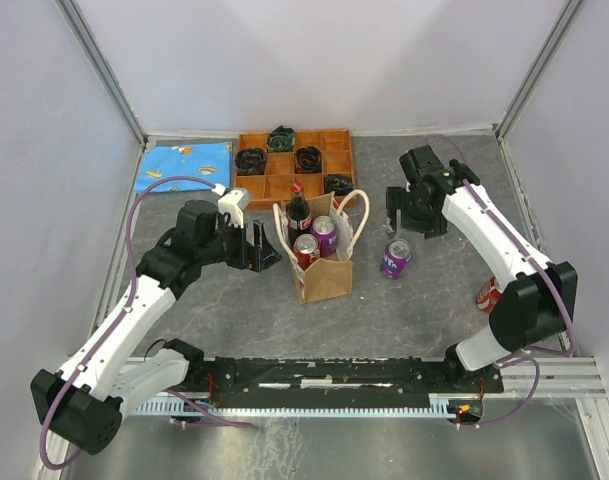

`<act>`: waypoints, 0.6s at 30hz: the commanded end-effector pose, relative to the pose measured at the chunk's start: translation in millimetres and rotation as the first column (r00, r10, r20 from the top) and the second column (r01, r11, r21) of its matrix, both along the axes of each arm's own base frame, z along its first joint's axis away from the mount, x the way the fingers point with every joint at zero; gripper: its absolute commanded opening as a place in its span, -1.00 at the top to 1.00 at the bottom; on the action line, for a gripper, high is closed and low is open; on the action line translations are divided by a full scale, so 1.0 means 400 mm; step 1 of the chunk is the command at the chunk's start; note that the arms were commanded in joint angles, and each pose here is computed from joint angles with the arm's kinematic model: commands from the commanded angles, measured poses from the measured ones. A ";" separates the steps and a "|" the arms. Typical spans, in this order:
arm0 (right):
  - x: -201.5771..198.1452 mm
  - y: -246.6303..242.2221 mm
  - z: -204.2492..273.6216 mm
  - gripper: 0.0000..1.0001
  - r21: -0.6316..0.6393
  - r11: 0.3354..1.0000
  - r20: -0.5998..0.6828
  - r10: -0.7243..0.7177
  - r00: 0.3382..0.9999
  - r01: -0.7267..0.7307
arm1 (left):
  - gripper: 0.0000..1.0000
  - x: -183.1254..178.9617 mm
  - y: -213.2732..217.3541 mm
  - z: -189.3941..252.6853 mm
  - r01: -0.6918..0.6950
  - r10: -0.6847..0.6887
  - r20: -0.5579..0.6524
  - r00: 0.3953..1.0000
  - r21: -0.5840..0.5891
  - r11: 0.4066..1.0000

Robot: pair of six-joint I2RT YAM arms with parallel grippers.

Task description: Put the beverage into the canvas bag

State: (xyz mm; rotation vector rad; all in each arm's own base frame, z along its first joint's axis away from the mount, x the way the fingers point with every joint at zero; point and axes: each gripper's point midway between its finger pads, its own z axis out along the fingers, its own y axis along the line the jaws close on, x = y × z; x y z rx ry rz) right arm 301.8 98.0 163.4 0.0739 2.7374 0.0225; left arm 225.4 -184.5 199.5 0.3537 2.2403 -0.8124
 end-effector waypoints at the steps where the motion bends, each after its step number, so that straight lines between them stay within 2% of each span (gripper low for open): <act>1: -0.025 0.037 -0.045 -0.78 0.072 0.997 -0.071 0.031 0.997 -0.025 | -0.72 0.000 -0.006 0.024 0.033 -0.032 0.050 0.998 -0.017 0.999; 11: -0.054 0.040 -0.156 -0.77 0.061 0.998 -0.168 0.043 0.985 -0.033 | -0.72 0.001 -0.005 0.026 0.033 -0.032 0.051 0.998 -0.017 0.999; 14: -0.058 0.043 -0.171 -0.65 0.059 0.998 -0.179 0.046 0.983 -0.036 | -0.72 0.001 -0.006 0.023 0.033 -0.032 0.048 0.998 -0.017 0.999; 18: -0.055 0.041 -0.185 -0.35 0.048 0.998 -0.183 0.048 0.982 -0.040 | -0.72 0.001 -0.006 0.024 0.034 -0.033 0.048 0.998 -0.018 0.999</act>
